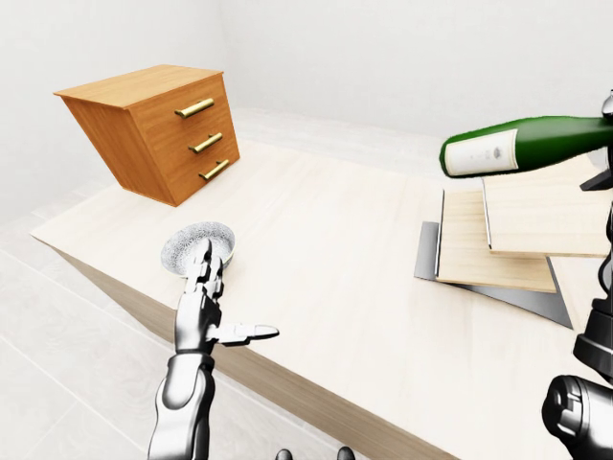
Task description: Put the wine bottle on the wine rack.
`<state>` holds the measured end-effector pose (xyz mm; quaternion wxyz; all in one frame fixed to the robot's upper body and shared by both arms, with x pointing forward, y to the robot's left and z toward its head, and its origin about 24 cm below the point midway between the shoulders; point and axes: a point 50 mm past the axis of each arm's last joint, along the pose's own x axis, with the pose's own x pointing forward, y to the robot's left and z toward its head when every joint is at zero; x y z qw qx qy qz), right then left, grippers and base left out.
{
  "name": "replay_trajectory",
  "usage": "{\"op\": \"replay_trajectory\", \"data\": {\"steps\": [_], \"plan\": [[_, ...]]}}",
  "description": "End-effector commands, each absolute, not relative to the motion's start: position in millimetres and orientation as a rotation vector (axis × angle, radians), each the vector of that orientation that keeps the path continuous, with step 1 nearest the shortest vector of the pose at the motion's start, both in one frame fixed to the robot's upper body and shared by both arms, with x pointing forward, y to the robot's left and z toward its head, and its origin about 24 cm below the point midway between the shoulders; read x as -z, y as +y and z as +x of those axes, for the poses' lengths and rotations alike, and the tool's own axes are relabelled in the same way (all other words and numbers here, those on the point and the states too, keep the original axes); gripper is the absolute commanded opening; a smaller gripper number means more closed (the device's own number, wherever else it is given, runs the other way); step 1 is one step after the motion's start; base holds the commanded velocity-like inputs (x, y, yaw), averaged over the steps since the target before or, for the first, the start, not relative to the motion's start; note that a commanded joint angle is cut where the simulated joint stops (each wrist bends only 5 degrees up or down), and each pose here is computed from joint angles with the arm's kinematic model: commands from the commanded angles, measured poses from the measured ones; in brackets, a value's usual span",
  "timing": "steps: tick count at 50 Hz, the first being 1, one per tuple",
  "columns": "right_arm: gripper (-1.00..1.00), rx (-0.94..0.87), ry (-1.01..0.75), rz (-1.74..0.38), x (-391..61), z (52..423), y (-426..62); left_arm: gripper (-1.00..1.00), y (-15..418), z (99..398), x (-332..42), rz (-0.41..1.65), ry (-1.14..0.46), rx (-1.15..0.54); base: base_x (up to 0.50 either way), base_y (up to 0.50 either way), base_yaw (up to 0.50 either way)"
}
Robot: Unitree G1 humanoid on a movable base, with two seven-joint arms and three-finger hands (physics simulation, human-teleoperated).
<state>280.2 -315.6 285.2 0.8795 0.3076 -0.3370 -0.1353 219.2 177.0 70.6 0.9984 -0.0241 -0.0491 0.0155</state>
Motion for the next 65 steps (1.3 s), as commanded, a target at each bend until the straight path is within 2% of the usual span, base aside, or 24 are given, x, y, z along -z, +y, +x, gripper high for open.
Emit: {"op": "replay_trajectory", "data": {"steps": [1, 35, 45, 65], "plan": [[-1.0, 0.325, -0.747, 0.632, -297, 266, -331, 1.0, 176, 219, -73, -0.046, -0.103, -0.032, 0.0, 0.0, 0.0], [-1.0, 0.435, -0.635, 0.606, -272, 271, -379, 1.0, 175, 222, -64, -0.042, -0.089, -0.032, 0.0, 0.0, 0.0], [-1.0, 0.446, -0.652, 0.678, -270, 264, -395, 1.0, 175, 222, -65, -0.042, -0.089, -0.031, 0.0, 0.0, 0.0], [-1.0, 0.499, -0.569, 0.623, -253, 266, -420, 1.0, 172, 221, -66, -0.038, -0.086, -0.021, 0.0, 0.0, 0.0]]}}
